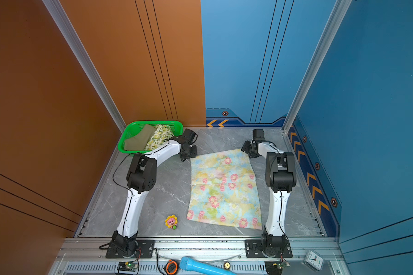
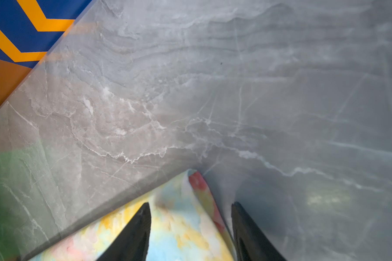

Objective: Fold and stack the skirts

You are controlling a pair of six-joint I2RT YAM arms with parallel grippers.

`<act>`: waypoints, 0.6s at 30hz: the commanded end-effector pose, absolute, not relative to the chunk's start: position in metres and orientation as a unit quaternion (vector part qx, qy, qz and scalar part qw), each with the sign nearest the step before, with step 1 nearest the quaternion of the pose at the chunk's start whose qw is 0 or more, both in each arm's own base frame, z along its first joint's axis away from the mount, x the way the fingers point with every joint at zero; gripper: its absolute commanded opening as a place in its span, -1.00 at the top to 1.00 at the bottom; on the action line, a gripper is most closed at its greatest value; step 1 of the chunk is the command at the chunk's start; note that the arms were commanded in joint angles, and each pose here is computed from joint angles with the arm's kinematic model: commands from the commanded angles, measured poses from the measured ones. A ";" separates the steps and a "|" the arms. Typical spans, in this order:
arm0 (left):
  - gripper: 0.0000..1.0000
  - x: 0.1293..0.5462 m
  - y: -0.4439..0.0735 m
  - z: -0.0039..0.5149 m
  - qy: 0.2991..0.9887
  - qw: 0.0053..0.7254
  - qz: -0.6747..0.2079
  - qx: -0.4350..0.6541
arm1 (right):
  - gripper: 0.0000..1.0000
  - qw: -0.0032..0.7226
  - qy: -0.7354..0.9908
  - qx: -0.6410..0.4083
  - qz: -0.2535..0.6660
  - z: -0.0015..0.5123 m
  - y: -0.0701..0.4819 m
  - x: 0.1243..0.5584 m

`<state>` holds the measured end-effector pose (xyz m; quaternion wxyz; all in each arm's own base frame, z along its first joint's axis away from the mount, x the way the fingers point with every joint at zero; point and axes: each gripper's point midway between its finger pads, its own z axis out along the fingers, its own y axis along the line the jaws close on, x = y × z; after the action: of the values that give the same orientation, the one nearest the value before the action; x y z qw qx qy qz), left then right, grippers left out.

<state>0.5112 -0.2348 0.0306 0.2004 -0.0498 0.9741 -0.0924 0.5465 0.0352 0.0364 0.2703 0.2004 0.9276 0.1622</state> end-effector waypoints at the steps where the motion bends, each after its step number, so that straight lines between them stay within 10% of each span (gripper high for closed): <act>1: 0.73 0.504 -0.229 0.017 0.978 0.177 -0.095 -0.051 | -0.11 0.277 0.932 0.183 0.143 0.033 0.043 0.556; 4: 1.00 0.506 -0.229 0.020 0.977 0.179 -0.099 -0.053 | 0.01 0.282 0.930 0.185 0.144 0.034 0.046 0.563; 18: 1.00 0.529 -0.236 0.043 0.969 0.205 -0.127 -0.052 | 0.26 0.334 0.912 0.188 0.146 0.056 0.036 0.594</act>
<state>0.5217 -0.2328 0.0414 0.2050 -0.0583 0.9702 -0.1148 0.5770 0.0441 0.0496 0.3083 0.1872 0.9201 0.1525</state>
